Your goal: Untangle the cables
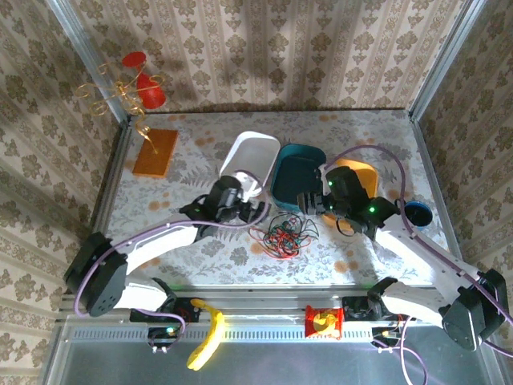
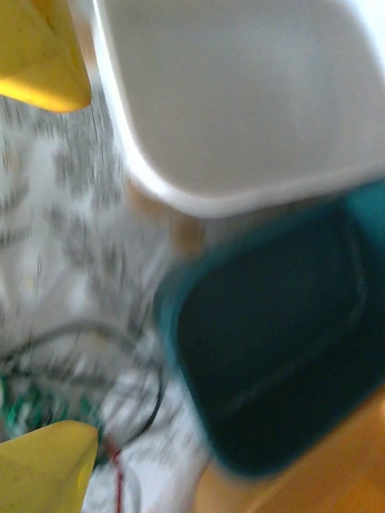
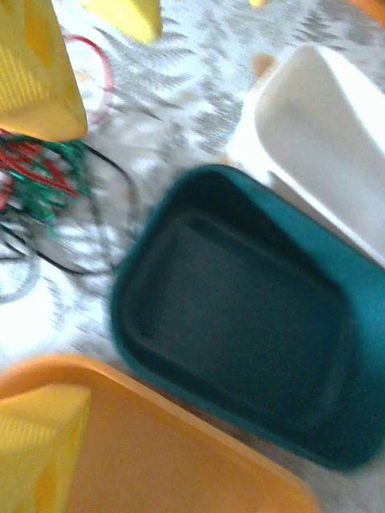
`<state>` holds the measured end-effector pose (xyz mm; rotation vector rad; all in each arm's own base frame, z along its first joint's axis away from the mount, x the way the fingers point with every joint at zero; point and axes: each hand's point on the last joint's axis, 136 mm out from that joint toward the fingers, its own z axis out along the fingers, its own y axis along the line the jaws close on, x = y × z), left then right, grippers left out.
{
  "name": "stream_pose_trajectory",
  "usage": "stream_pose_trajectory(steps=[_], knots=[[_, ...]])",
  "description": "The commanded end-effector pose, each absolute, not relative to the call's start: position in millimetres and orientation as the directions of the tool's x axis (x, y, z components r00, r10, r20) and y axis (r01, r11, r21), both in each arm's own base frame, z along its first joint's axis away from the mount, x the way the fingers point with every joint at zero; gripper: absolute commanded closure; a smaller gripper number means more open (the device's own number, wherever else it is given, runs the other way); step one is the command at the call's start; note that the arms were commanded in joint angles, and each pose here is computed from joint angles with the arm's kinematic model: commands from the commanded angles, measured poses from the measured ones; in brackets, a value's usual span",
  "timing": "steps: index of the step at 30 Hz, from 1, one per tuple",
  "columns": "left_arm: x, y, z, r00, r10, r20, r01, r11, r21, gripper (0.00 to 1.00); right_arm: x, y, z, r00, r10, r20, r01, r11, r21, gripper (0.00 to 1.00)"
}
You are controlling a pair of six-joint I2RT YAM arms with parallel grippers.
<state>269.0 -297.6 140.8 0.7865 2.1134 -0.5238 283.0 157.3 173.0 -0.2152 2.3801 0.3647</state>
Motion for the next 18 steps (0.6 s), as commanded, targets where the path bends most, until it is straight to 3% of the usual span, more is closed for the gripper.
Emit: stream_pose_trajectory(steps=[1,11,13,18], knots=[[224.3,-335.2,126.1,-0.416,0.520,-0.746,0.844,0.527,-0.104,0.00,237.6,151.6,140.0,-0.867,-0.034,-0.497,-0.197,0.940,0.279,0.26],[208.3,-355.3,107.8,-0.351,0.574,-0.740,0.895,0.438,-0.085,0.00,230.1,162.1,93.6,-0.928,-0.051,-0.369,-0.175,0.934,0.311,0.41],[210.0,-359.0,102.0,-0.351,0.580,-0.735,0.895,0.437,-0.083,0.00,236.0,163.9,88.0,-0.929,-0.054,-0.367,-0.175,0.937,0.304,0.48],[214.0,-368.1,85.3,-0.358,0.602,-0.714,0.897,0.435,-0.083,0.00,242.7,168.6,82.3,-0.933,-0.069,-0.353,-0.184,0.935,0.304,0.80]])
